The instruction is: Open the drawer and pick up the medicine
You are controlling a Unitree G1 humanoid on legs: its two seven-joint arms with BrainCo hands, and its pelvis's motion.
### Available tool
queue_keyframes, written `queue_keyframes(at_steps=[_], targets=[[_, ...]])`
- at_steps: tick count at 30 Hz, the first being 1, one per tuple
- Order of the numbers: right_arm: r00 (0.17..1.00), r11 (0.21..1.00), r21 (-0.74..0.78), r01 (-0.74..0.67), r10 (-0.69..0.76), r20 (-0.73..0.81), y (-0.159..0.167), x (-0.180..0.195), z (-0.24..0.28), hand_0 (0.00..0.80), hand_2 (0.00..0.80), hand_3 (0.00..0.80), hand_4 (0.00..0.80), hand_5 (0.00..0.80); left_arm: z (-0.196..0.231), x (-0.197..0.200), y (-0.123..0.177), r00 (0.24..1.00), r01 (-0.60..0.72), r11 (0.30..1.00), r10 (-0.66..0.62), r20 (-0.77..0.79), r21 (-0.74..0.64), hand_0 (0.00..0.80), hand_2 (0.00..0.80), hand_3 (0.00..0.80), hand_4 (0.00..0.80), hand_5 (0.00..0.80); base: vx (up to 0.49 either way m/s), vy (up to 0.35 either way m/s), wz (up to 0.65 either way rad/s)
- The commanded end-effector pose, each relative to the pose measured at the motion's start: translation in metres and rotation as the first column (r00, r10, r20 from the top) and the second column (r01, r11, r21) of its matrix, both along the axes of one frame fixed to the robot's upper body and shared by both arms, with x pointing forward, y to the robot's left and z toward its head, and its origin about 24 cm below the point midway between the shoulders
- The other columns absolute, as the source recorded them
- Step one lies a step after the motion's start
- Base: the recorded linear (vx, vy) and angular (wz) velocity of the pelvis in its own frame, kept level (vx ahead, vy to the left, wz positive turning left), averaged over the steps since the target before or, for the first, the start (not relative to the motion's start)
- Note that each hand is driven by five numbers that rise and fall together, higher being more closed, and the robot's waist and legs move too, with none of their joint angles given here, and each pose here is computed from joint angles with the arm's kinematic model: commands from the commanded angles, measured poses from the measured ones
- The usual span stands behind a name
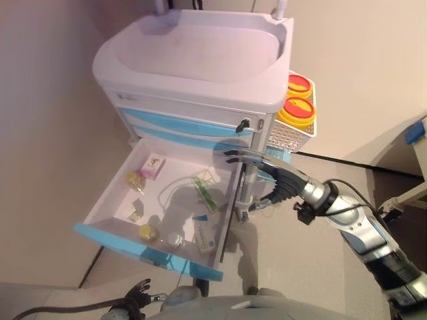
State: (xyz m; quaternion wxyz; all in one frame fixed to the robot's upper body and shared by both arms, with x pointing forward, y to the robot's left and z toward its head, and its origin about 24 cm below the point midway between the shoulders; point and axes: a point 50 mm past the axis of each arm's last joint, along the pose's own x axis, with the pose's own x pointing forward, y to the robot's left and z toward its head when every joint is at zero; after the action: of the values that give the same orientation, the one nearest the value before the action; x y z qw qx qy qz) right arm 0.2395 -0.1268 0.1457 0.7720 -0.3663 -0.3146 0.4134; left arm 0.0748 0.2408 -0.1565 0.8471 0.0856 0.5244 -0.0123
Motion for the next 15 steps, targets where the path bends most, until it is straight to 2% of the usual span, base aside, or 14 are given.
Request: queue_keyframes(at_steps=[1, 6, 10, 15], targets=[[0.983, 0.986, 0.074, -0.148, 0.138, 0.119, 0.031, -0.003, 0.035, 0.0, 0.0, 0.0, 0.0, 0.0, 0.002, 0.018, -0.002, 0.999, 0.026, 0.999, -0.027, 0.027, 0.021, 0.0, 0.0, 0.0, 0.0, 0.0, -0.032, 0.02, 0.11], [0.978, 0.988, -0.02, -0.155, 0.156, 0.139, 0.063, 0.012, 0.031, 0.0, 0.0, 0.0, 0.0, 0.0, 0.004, 0.026, -0.004, 0.999, 0.024, 0.999, -0.025, 0.043, 0.026, 0.0, 0.0, 0.0, 0.0, 0.0, -0.031, 0.008, 0.25], [0.983, 0.983, -0.164, -0.081, 0.106, 0.153, 0.079, 0.03, 0.009, 0.0, 0.0, 0.0, 0.0, 0.0, 0.007, 0.033, 0.001, 0.998, 0.024, 0.999, -0.025, 0.053, 0.036, 0.0, 0.0, 0.0, 0.0, 0.0, -0.046, -0.013, 0.38], [0.988, 0.959, -0.277, 0.061, -0.019, 0.15, 0.086, 0.057, -0.025, 0.0, 0.0, 0.0, 0.0, 0.0, 0.01, 0.04, 0.004, 0.992, 0.108, 0.992, -0.112, 0.054, 0.065, 0.0, 0.0, 0.0, 0.0, 0.0, -0.02, -0.022, 0.39]])
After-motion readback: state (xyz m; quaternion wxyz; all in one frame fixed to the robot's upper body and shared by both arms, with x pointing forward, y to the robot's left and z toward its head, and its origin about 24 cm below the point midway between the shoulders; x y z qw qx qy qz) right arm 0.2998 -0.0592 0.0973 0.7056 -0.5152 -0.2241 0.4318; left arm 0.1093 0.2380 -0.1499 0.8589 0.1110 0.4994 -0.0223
